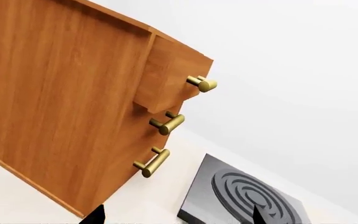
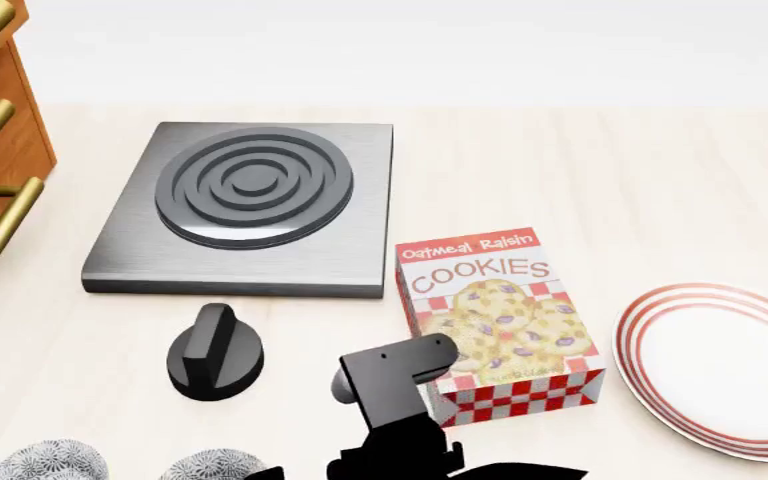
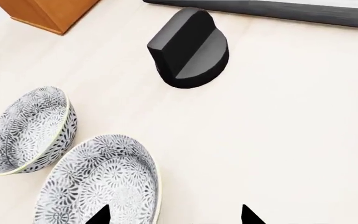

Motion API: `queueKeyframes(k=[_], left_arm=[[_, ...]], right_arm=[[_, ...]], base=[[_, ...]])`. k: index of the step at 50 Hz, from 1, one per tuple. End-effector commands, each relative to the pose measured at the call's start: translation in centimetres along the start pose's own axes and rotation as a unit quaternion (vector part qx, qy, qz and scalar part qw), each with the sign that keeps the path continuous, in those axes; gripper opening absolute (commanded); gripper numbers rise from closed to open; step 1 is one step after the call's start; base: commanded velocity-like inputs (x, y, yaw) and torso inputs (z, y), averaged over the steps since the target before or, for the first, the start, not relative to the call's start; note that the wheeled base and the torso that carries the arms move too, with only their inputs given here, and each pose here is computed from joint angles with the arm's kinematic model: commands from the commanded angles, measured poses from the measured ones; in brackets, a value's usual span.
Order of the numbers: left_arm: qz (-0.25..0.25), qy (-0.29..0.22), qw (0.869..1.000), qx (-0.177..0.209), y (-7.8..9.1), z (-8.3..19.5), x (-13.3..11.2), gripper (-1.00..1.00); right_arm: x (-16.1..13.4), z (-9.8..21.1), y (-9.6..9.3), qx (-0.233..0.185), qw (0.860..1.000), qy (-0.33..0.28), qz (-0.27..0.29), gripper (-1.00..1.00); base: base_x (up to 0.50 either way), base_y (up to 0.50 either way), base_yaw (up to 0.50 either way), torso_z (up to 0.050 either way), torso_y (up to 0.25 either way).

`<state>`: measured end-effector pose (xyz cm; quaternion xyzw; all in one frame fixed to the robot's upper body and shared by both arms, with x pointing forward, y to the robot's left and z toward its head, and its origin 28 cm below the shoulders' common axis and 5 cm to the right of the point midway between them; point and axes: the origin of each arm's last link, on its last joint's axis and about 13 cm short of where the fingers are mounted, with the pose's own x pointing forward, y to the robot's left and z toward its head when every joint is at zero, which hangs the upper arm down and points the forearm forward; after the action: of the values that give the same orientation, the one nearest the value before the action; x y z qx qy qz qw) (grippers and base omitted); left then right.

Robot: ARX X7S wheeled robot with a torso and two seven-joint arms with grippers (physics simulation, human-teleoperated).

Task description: Pick the akita bowl from table center and place it on the plate.

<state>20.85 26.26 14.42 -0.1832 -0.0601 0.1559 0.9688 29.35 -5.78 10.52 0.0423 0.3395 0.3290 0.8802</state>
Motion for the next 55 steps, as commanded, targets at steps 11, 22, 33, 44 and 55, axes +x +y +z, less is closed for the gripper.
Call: queueKeyframes(k=[11,22,33,44,55], left_arm=[[0.004,-0.014,1.000,-0.015,0.4,-0.1,0.1,1.00],[0.005,-0.014,1.000,-0.016,0.4,0.0,0.2,1.00],[0.005,-0.014,1.000,-0.018,0.3,0.2,0.2,1.00],[0.006,-0.015,1.000,-0.019,0.3,0.3,0.2,1.00],[0.010,-0.017,1.000,-0.021,0.4,0.4,0.4,1.00]], right_arm=[[0.9,0.7,0.5,0.007,0.999,-0.009,0.049,1.00],[1.6,0.7,0.4,0.001,0.998,0.002,0.058,1.00],[2.1,1.0,0.4,-0.004,0.998,0.008,0.064,1.00],[2.3,0.6,0.5,-0.005,0.998,0.014,0.067,1.00],[2.8,0.2,0.4,-0.006,0.997,0.025,0.072,1.00]], base=[[0.00,0.00,0.00,0.000,0.000],[0.00,0.00,0.00,0.000,0.000],[0.00,0.00,0.00,0.000,0.000],[0.00,0.00,0.00,0.000,0.000],[0.00,0.00,0.00,0.000,0.000]])
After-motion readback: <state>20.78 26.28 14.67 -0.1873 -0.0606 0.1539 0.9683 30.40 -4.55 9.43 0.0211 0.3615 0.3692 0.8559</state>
